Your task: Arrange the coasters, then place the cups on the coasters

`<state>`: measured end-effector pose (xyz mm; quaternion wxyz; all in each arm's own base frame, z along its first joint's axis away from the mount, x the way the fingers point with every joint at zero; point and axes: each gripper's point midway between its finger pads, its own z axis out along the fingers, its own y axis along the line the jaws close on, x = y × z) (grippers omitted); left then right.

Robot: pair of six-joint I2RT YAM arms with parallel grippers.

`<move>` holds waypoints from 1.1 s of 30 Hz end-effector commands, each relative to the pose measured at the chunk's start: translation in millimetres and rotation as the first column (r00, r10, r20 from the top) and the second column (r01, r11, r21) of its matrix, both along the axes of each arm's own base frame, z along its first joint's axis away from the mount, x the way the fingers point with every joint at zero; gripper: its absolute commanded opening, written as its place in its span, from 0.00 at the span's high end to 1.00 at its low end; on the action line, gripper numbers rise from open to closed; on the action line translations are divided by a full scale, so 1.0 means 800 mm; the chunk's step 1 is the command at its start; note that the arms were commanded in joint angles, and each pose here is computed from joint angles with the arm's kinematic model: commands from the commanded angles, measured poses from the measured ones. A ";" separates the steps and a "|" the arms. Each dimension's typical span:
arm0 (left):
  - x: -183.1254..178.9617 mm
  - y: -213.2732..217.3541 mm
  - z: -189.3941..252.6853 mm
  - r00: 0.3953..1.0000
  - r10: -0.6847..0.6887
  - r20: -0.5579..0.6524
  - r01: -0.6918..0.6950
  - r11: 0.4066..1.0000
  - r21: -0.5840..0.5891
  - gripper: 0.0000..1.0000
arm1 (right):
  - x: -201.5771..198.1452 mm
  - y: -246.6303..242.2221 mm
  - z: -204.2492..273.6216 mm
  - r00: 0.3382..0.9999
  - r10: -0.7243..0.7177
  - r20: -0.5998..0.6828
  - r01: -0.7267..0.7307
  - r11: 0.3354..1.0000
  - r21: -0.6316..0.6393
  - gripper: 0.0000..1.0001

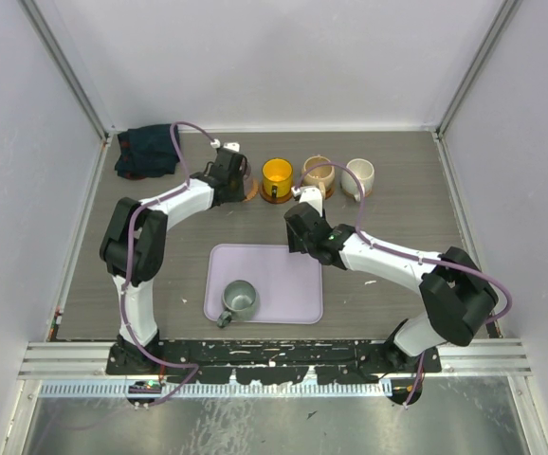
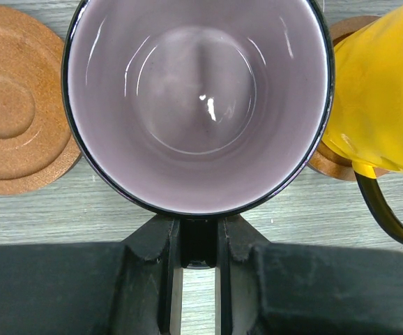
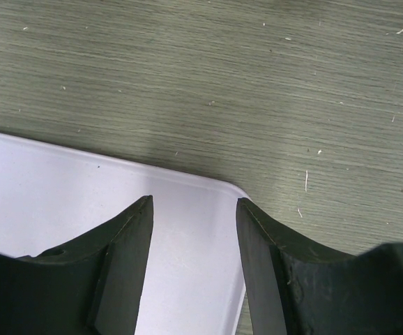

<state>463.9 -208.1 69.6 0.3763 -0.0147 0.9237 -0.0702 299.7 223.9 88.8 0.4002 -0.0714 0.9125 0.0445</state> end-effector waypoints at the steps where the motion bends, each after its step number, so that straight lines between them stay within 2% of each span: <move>1: 0.029 -0.009 0.040 0.993 0.031 0.111 -0.024 0.998 -0.060 0.92 | 0.015 0.017 0.025 0.998 0.009 0.056 -0.012 0.999 0.044 0.44; 5: 0.029 -0.008 0.039 0.994 0.030 0.103 -0.025 0.998 -0.056 0.78 | 0.014 0.019 0.024 0.999 0.016 0.050 -0.018 0.999 0.046 0.44; 8: 0.028 -0.008 0.039 0.995 0.029 0.100 -0.024 0.998 -0.056 0.56 | 0.014 0.020 0.024 0.999 0.017 0.050 -0.019 0.999 0.049 0.44; 9: 0.028 -0.009 0.039 0.995 0.028 0.100 -0.022 0.998 -0.057 0.53 | 0.015 0.020 0.025 0.999 0.018 0.051 -0.021 0.999 0.050 0.44; 18: 0.024 -0.009 0.039 0.995 0.030 0.093 -0.024 0.998 -0.060 0.48 | 0.015 0.022 0.026 0.998 0.024 0.051 -0.027 0.998 0.049 0.44; 21: 0.023 -0.007 0.046 0.994 0.033 0.104 -0.026 0.998 -0.063 0.42 | 0.015 0.022 0.025 0.998 0.025 0.050 -0.027 0.998 0.048 0.44; 22: 0.022 -0.006 0.049 0.994 0.034 0.108 -0.028 0.998 -0.063 0.31 | 0.015 0.022 0.025 0.998 0.024 0.050 -0.026 0.999 0.048 0.44; 23: 0.021 -0.006 0.054 0.993 0.033 0.114 -0.026 0.997 -0.066 0.07 | 0.015 0.022 0.025 0.998 0.024 0.051 -0.026 0.998 0.048 0.44; 24: 0.020 -0.005 0.060 0.992 0.033 0.121 -0.025 0.997 -0.068 0.01 | 0.015 0.022 0.026 0.998 0.024 0.052 -0.027 0.999 0.048 0.44; 33: -0.017 0.020 0.108 0.982 0.018 0.189 -0.009 0.999 -0.047 0.02 | 0.020 0.016 0.036 0.997 0.000 0.082 -0.004 0.999 0.043 0.44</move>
